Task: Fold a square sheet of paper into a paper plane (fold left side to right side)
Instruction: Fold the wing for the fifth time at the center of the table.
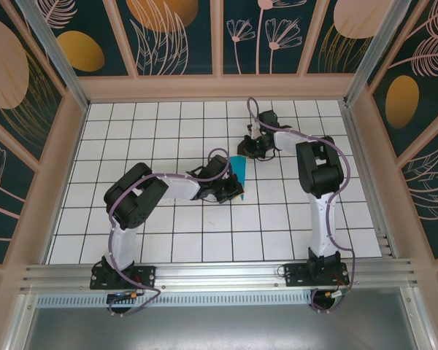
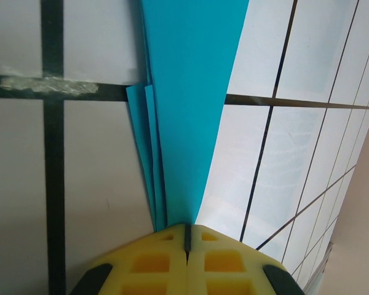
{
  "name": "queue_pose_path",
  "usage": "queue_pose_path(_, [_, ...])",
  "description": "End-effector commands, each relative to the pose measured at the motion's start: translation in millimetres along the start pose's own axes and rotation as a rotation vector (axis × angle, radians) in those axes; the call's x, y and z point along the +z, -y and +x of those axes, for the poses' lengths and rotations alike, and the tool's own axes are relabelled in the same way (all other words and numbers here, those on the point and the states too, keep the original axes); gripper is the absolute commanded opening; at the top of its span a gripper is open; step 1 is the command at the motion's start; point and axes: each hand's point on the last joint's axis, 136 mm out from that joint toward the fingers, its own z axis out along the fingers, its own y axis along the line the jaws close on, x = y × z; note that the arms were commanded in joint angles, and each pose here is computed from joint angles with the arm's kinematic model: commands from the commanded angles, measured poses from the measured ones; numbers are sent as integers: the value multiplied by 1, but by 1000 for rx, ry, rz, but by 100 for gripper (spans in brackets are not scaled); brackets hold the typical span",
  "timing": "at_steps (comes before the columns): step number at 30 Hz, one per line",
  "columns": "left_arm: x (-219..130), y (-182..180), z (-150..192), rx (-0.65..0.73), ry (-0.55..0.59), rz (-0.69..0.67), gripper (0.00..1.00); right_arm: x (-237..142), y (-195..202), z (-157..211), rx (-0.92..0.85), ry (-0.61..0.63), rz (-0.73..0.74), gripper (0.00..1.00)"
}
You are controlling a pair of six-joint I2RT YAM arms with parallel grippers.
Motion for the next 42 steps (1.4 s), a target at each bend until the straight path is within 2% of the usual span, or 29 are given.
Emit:
queue_pose_path(1, [2,-114,51,-83,-149,-385,0,10,50,-30,-22,113,129,15])
queue_pose_path(13, [-12,-108,68,-15,-196,-412,0,12,49,-27,-17,107,118,15])
queue_pose_path(20, [-12,-96,87,93,-253,-426,0,14,49,-27,-14,104,114,15])
queue_pose_path(32, [-12,-76,103,156,-281,-356,0,15,47,-24,-14,94,114,15])
queue_pose_path(36, [-15,-65,98,175,-251,-333,0,14,44,-24,-17,95,108,15])
queue_pose_path(42, [-43,-21,64,232,-103,-249,0,13,40,-22,-11,86,91,15])
